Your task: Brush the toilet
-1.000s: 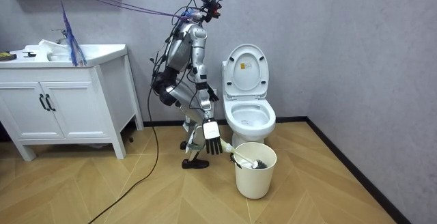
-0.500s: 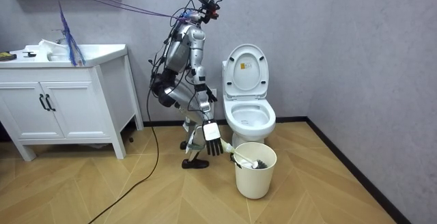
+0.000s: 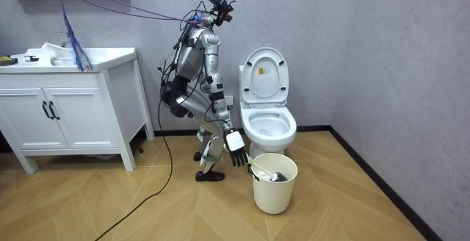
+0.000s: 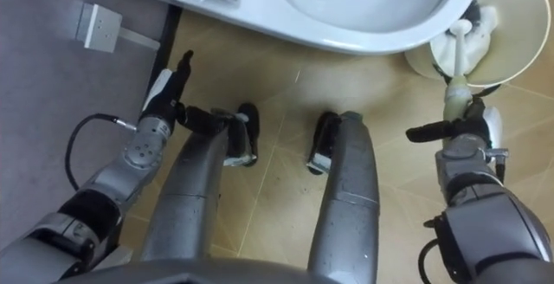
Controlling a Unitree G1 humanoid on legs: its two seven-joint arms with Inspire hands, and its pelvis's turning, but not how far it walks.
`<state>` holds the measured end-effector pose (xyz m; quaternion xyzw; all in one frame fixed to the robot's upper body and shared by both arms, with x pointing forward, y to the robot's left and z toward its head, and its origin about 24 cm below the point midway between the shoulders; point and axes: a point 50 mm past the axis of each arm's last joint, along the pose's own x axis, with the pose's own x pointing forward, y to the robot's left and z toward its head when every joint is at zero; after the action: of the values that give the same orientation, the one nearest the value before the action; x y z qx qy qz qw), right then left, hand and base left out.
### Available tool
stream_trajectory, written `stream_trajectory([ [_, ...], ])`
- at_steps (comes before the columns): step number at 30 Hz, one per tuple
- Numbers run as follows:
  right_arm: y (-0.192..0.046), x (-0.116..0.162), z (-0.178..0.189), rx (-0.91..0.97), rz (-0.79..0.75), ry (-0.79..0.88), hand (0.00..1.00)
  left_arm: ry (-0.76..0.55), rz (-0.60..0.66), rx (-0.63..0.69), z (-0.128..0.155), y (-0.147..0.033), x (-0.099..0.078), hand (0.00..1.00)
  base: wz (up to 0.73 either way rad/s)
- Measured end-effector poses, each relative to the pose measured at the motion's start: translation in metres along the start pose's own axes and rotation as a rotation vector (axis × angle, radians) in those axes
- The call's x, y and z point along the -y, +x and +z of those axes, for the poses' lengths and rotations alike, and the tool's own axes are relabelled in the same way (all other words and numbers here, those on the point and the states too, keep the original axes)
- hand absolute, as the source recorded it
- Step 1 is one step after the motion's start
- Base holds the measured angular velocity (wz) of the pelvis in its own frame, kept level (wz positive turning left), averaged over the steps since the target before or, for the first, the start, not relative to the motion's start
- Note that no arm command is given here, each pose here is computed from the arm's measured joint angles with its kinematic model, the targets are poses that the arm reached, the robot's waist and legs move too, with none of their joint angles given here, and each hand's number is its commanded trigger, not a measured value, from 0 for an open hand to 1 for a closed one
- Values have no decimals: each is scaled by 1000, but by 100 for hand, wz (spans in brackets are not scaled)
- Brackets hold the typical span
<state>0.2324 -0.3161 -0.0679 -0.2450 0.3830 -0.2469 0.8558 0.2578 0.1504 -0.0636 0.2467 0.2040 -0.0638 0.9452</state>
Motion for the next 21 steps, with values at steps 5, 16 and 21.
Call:
stream_trajectory([
  [5, 1, 3, -2, -3, 2, -20, 100, -2, -23, 4, 1, 0, 1, 0, 3],
  [16, 2, 11, -14, -74, 15, -16, 100, -10, -32, 7, 4, 1, 0, 0, -1],
  [21, 2, 10, -14, -85, 18, 28, 100, -46, -34, 21, 8, 0, 2, 0, -2],
])
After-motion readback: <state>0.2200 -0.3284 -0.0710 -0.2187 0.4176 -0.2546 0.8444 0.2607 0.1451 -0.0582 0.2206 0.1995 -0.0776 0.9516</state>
